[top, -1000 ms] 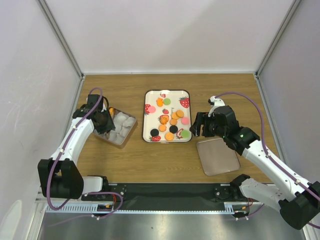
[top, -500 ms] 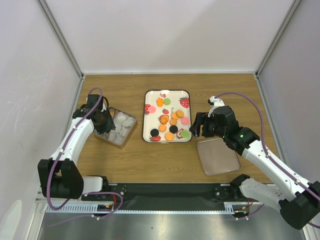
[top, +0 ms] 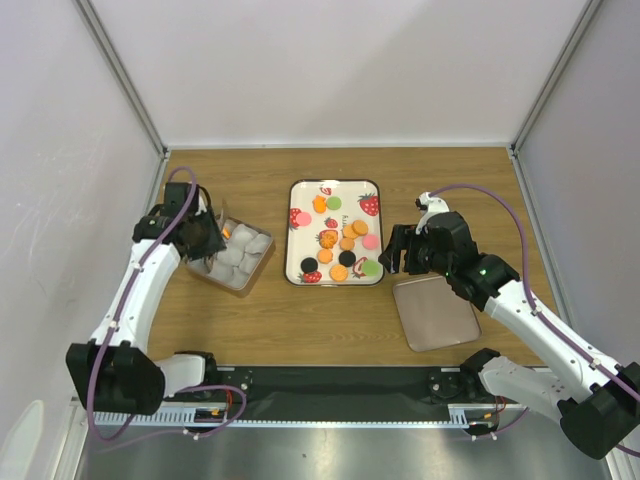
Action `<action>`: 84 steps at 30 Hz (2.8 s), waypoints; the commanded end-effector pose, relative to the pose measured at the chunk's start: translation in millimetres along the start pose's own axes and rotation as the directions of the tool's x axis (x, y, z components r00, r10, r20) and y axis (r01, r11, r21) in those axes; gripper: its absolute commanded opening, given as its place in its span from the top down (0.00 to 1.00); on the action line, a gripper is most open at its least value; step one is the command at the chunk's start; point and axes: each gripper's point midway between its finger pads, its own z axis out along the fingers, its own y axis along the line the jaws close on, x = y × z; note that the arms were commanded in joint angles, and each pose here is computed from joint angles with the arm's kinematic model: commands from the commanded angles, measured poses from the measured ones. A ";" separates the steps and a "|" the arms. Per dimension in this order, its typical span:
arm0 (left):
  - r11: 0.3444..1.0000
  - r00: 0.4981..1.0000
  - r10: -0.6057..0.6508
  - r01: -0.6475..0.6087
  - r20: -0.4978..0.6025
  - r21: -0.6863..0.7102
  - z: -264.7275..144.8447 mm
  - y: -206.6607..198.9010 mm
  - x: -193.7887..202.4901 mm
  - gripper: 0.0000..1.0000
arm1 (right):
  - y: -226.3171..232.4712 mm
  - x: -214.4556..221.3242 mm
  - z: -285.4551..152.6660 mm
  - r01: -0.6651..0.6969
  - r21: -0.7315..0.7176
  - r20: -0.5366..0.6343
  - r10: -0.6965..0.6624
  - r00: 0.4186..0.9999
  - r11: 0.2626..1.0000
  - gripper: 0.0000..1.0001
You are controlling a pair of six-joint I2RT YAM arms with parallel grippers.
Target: Pack the cookies
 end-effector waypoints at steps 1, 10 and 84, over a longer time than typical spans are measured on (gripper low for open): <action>0.998 0.990 0.056 -0.060 0.130 0.030 -36.6 -14.4 -29.0 0.55 | 1.2 -6.4 1.4 0.023 -0.002 0.029 -0.023 0.999 1.000 0.26; 0.953 0.952 0.275 -0.289 0.137 0.096 -45.2 -112.2 -20.0 0.55 | -4.5 -17.3 -5.0 0.019 0.048 0.050 -0.021 0.999 0.999 0.26; 0.875 0.868 0.485 -0.480 -0.105 0.067 72.8 -157.0 43.2 0.53 | -24.1 -6.6 -15.2 -0.009 0.084 0.041 0.005 0.999 0.996 0.26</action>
